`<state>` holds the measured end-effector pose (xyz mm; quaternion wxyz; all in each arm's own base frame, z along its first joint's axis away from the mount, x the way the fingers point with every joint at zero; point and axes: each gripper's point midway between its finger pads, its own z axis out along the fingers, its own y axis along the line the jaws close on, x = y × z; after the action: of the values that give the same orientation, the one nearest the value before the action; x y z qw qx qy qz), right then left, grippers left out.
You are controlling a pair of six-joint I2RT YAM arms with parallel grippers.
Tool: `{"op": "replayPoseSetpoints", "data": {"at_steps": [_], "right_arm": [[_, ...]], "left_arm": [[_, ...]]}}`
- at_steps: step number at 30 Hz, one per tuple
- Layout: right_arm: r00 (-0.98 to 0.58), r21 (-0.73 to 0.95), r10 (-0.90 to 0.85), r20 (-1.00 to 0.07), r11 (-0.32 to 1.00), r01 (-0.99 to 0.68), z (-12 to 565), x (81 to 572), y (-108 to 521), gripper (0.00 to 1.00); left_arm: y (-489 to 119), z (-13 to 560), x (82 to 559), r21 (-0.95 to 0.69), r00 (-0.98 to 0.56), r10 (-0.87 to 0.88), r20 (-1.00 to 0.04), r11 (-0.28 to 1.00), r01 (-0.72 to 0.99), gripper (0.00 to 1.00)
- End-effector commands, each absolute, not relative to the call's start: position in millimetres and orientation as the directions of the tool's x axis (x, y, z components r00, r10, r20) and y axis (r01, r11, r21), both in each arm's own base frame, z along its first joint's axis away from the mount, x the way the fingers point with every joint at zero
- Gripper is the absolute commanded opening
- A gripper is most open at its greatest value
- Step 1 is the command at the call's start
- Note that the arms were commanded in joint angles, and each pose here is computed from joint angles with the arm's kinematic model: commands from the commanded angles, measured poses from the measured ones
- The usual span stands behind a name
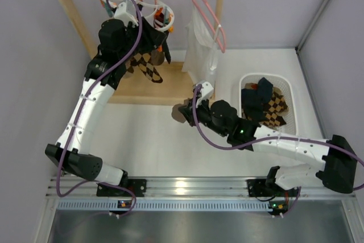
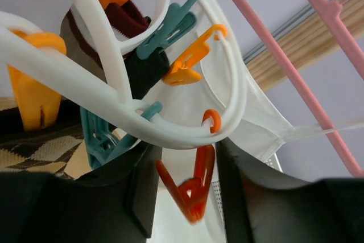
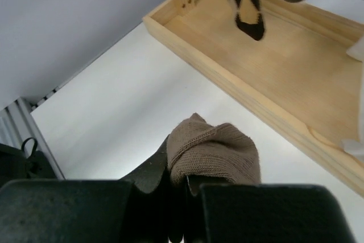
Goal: Remove the socks clipped to the hanger
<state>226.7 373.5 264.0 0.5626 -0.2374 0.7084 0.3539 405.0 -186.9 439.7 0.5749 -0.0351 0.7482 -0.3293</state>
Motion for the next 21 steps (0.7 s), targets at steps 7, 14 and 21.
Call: {"op": "replayPoseSetpoints", "data": {"at_steps": [7,14,21], "right_arm": [[-0.317,0.188,0.033,-0.948,0.861,-0.473,249.3,226.4,260.3,0.06],[-0.359,0.076,-0.026,-0.933,0.961,-0.267,253.4,229.5,168.9,0.06],[-0.403,-0.005,-0.005,-0.915,1.0,0.0,251.5,265.7,83.6,0.06]], "left_arm": [[-172.5,444.0,370.6,-0.546,-0.296,-0.464,-0.835,0.766,0.339,0.76],[-149.0,396.4,316.7,-0.533,-0.316,-0.445,-0.838,0.792,0.296,0.98],[-98.2,313.9,265.5,-0.405,-0.356,-0.339,-0.871,0.905,0.128,0.98]]}}
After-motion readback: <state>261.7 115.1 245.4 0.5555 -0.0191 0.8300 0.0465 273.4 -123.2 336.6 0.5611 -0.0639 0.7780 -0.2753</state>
